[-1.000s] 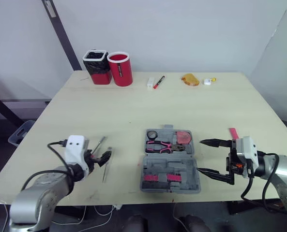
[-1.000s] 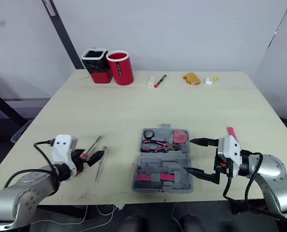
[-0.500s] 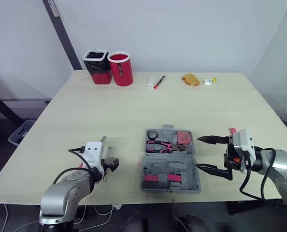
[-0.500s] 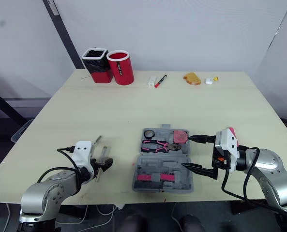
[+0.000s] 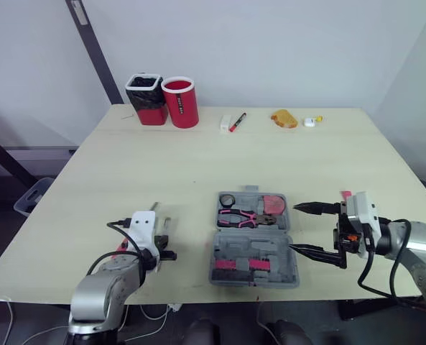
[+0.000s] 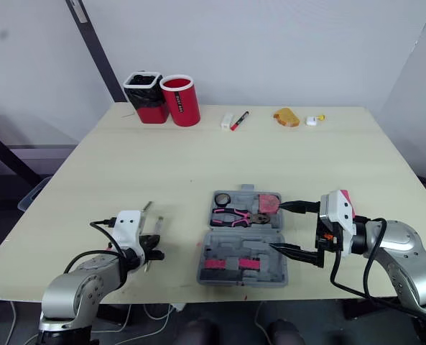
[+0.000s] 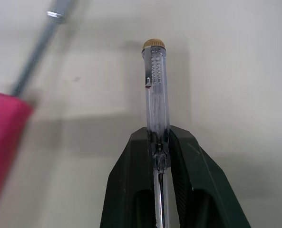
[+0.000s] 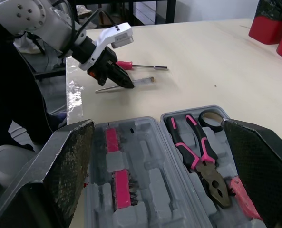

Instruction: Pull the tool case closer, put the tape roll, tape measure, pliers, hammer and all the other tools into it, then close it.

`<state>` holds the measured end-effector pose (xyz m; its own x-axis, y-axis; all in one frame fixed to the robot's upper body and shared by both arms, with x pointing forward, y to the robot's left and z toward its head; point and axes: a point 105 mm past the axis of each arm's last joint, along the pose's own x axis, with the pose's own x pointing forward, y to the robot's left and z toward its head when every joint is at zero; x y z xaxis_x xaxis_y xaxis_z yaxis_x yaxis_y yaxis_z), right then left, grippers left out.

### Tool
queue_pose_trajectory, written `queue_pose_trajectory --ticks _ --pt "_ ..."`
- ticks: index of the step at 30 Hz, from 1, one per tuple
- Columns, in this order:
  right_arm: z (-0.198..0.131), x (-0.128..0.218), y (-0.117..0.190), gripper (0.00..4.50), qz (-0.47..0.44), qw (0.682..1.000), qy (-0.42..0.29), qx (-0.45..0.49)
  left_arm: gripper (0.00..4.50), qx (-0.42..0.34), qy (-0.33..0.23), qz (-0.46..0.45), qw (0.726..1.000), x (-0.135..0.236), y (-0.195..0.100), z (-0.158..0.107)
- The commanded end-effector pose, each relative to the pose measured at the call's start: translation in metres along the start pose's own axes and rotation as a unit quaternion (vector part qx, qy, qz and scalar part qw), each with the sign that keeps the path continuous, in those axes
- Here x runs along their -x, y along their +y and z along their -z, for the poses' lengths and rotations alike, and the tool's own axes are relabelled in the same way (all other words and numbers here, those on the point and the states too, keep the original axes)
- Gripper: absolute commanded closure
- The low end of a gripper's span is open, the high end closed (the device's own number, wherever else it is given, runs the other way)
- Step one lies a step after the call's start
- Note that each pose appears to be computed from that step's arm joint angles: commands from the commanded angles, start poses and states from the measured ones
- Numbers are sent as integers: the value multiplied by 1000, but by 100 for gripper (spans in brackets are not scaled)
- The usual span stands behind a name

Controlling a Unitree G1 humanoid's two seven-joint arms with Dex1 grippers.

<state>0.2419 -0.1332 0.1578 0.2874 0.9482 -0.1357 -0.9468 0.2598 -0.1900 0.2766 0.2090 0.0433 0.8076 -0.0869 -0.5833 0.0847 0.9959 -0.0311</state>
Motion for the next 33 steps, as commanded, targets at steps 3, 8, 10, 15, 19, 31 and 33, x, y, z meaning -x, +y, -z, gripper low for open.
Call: queue_pose_trajectory --ticks 3,8,10,15,19,31,33 --pt "-10 8 0 0 9 1000 -4 22 450 -17 -6 28 999 16 -14 -2" --pt "-9 11 3 0 5 1000 -1 17 450 -23 15 24 999 18 -15 13" --pt "-9 11 4 0 3 1000 -1 16 450 -26 21 22 999 17 -13 19" --pt "-8 13 5 0 1 1000 1 16 215 -21 13 19 1000 19 -8 23" --pt "-7 14 5 0 3 1000 0 17 28 -25 -2 37 999 27 -5 17" --pt "-4 16 7 0 30 999 -13 25 12 -363 56 212 906 69 16 -48" --pt "-3 16 9 0 31 999 -12 25 12 -455 66 245 854 68 15 -59"
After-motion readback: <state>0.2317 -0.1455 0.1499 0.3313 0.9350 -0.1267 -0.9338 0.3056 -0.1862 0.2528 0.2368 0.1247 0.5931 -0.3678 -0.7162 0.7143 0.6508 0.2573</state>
